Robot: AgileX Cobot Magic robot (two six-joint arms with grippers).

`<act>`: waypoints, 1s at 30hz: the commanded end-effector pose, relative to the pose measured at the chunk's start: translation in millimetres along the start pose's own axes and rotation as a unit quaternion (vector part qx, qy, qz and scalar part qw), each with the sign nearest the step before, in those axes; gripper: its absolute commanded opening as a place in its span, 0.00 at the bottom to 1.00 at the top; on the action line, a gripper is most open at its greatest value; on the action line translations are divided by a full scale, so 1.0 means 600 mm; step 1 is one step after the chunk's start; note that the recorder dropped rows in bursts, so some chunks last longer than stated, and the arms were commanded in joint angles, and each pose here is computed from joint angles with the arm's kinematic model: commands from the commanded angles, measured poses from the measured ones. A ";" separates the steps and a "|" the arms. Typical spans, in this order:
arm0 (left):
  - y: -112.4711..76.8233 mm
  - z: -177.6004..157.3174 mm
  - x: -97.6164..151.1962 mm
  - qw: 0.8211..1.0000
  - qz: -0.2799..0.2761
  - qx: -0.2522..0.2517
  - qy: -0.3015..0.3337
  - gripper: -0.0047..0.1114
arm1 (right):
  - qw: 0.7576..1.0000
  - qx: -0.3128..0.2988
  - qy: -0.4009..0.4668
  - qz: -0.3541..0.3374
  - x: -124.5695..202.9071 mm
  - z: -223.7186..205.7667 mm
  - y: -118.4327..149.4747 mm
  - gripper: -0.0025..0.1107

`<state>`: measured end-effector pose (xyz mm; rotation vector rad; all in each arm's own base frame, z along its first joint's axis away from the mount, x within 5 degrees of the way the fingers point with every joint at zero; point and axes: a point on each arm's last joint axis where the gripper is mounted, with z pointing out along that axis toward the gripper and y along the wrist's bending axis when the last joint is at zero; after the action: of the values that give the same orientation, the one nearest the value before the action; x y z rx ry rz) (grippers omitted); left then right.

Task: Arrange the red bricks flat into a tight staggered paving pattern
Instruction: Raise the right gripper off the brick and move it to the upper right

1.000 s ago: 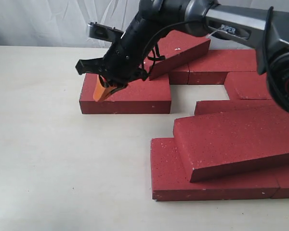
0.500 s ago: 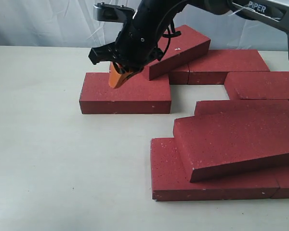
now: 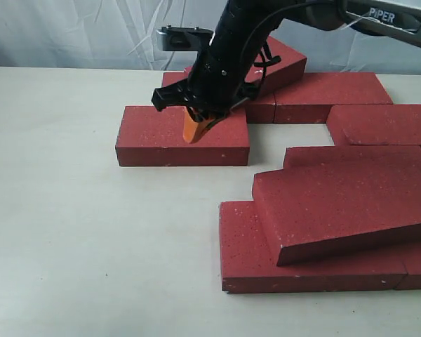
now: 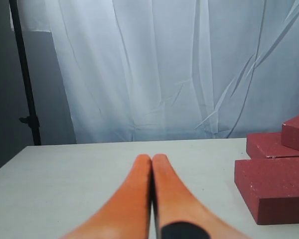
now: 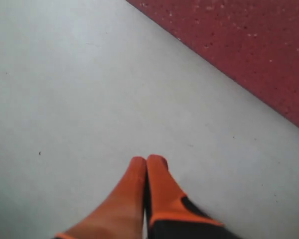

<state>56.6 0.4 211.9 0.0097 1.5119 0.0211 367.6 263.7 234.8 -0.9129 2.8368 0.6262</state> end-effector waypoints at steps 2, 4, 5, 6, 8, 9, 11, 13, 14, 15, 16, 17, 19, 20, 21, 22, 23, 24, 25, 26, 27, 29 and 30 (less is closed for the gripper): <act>0.000 -0.001 -0.001 1.000 0.001 -0.001 -0.011 0.04 | 1.000 0.013 -0.014 0.017 0.020 -0.030 -0.017 0.02; 0.000 -0.001 -0.001 1.000 0.001 -0.001 -0.011 0.04 | 0.999 0.020 -0.023 0.028 0.030 -0.038 -0.029 0.02; 0.000 -0.001 -0.004 1.000 0.001 -0.001 -0.019 0.04 | 0.999 0.024 -0.029 0.033 0.034 -0.041 -0.036 0.02; 0.000 -0.001 -0.006 1.000 0.001 -0.001 -0.026 0.04 | 0.998 0.028 -0.037 0.041 0.039 -0.045 -0.046 0.02; 0.001 -0.001 -0.010 0.999 -0.008 -0.002 -0.039 0.04 | 0.996 0.036 -0.051 0.060 0.049 -0.055 -0.069 0.02; 0.001 -0.001 -0.012 0.999 -0.014 -0.002 -0.048 0.04 | 0.995 0.040 -0.059 0.071 0.054 -0.060 -0.082 0.02; 0.001 -0.001 -0.014 0.998 -0.018 -0.003 -0.054 0.04 | 0.993 0.046 -0.067 0.091 0.064 -0.071 -0.106 0.02; 0.001 -0.002 -0.016 0.998 -0.020 -0.003 -0.059 0.04 | 0.989 0.053 -0.078 0.112 0.076 -0.086 -0.131 0.02; 0.001 -0.002 -0.016 0.998 -0.020 -0.003 -0.060 0.04 | 0.987 0.054 -0.083 0.123 0.081 -0.093 -0.143 0.02; 0.001 -0.002 -0.016 0.998 -0.021 -0.003 -0.060 0.04 | 0.986 0.056 -0.088 0.131 0.084 -0.101 -0.152 0.02; 0.001 -0.002 -0.017 0.998 -0.024 -0.003 -0.064 0.04 | 0.984 0.057 -0.094 0.139 0.087 -0.109 -0.162 0.02; 0.002 -0.002 -0.019 0.997 -0.043 -0.003 -0.070 0.04 | 0.982 0.058 -0.100 0.146 0.090 -0.118 -0.169 0.02; 0.003 -0.003 -0.023 0.994 -0.070 -0.005 -0.084 0.04 | 0.980 0.062 -0.111 0.154 0.095 -0.134 -0.179 0.02; 0.004 -0.003 -0.025 0.993 -0.075 -0.006 -0.091 0.04 | 0.979 0.064 -0.117 0.156 0.097 -0.142 -0.180 0.02; 0.004 -0.003 -0.026 0.992 -0.082 -0.006 -0.094 0.04 | 0.978 0.064 -0.121 0.157 0.098 -0.147 -0.180 0.02; 0.005 -0.004 -0.031 0.991 -0.088 -0.006 -0.098 0.04 | 0.978 0.064 -0.123 0.156 0.098 -0.150 -0.179 0.02; 0.005 -0.005 -0.041 0.990 -0.091 -0.005 -0.103 0.04 | 0.978 0.064 -0.126 0.155 0.099 -0.154 -0.176 0.02; 0.004 -0.007 -0.052 0.990 -0.091 -0.004 -0.107 0.04 | 0.978 0.064 -0.129 0.154 0.099 -0.158 -0.175 0.02; 0.004 -0.006 -0.062 0.991 -0.091 -0.002 -0.101 0.04 | 0.977 0.063 -0.134 0.153 0.099 -0.162 -0.172 0.02; 0.004 -0.005 -0.071 0.992 -0.088 -0.001 -0.093 0.04 | 0.977 0.060 -0.137 0.153 0.100 -0.166 -0.169 0.02; 0.003 -0.002 -0.082 0.993 -0.080 0.000 -0.084 0.04 | 0.977 0.056 -0.136 0.155 0.100 -0.167 -0.167 0.02; 0.003 0.007 -0.104 0.996 -0.061 0.001 -0.064 0.04 | 0.977 0.057 -0.138 0.153 0.101 -0.170 -0.165 0.02; 0.002 0.014 -0.116 0.998 -0.049 0.001 -0.051 0.04 | 0.977 0.057 -0.137 0.153 0.102 -0.171 -0.164 0.02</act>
<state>54.0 1.1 267.4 -0.0924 1.3459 -0.0904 380.1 118.9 274.8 -0.3481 2.7564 0.5583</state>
